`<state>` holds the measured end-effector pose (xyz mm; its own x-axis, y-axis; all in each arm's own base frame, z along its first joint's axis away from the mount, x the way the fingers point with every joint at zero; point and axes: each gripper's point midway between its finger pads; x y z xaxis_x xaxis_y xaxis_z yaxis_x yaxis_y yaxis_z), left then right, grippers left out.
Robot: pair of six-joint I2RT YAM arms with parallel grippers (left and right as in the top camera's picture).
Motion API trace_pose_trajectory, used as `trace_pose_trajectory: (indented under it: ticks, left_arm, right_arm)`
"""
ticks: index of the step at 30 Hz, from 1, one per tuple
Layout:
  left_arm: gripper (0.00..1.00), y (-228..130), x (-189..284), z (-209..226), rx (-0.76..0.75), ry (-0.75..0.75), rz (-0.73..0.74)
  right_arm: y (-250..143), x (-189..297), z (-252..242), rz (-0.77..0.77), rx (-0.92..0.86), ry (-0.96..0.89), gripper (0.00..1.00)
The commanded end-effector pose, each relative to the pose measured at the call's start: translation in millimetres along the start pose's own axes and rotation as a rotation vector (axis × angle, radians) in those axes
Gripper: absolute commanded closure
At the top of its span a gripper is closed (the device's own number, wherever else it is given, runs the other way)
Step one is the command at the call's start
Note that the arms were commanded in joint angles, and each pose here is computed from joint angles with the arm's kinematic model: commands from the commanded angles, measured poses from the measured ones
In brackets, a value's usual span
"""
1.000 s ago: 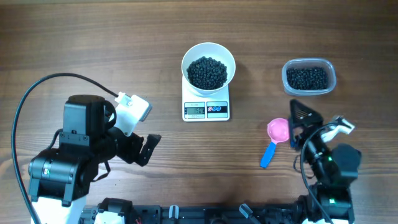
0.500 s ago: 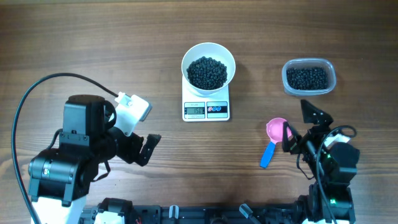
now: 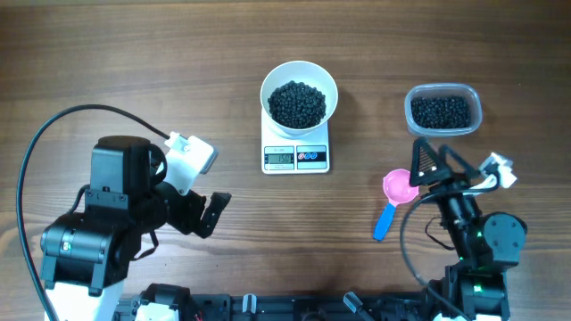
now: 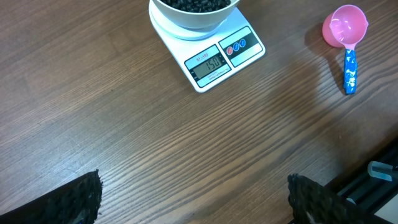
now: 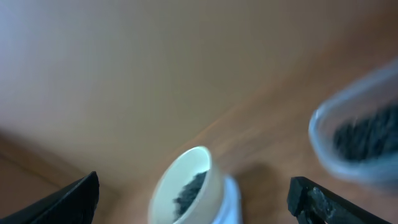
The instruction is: Scoop item into bowl and weigh 150g on scale
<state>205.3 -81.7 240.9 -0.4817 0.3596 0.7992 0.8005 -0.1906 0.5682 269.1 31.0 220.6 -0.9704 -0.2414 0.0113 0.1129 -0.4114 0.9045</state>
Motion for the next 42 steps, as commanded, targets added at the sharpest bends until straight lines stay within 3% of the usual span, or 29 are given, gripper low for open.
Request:
trace_pose_trajectory:
  ticks: [1,15,33,42]
  left_arm:
    - [0.0,4.8,4.1,1.1,-0.02,0.008,-0.019]
    - [0.0,4.8,4.1,1.1,-0.02,0.008,-0.019]
    - [0.0,4.8,4.1,1.1,-0.02,0.008,-0.019]
    - [0.0,4.8,4.1,1.2,-0.02,0.008,-0.019]
  right_arm:
    - [14.9,1.5,3.2,-0.053,0.394,-0.008,0.0]
    - [32.2,34.8,20.1,-0.191,0.74,-0.026,0.0]
    - [7.9,32.7,-3.3,-0.225,0.786,-0.088,0.0]
    - [-25.2,27.2,-19.0,-0.08,0.746,-0.09,0.0]
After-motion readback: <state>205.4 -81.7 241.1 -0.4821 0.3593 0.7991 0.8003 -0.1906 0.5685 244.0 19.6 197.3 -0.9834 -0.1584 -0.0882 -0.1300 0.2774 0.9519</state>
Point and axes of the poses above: each gripper's point midway between its finger pads, its own x axis back along the fingers, its own z axis along the line the jaws close on, y = z × x, and after that the axes turned 15 degrees about x, right-handed
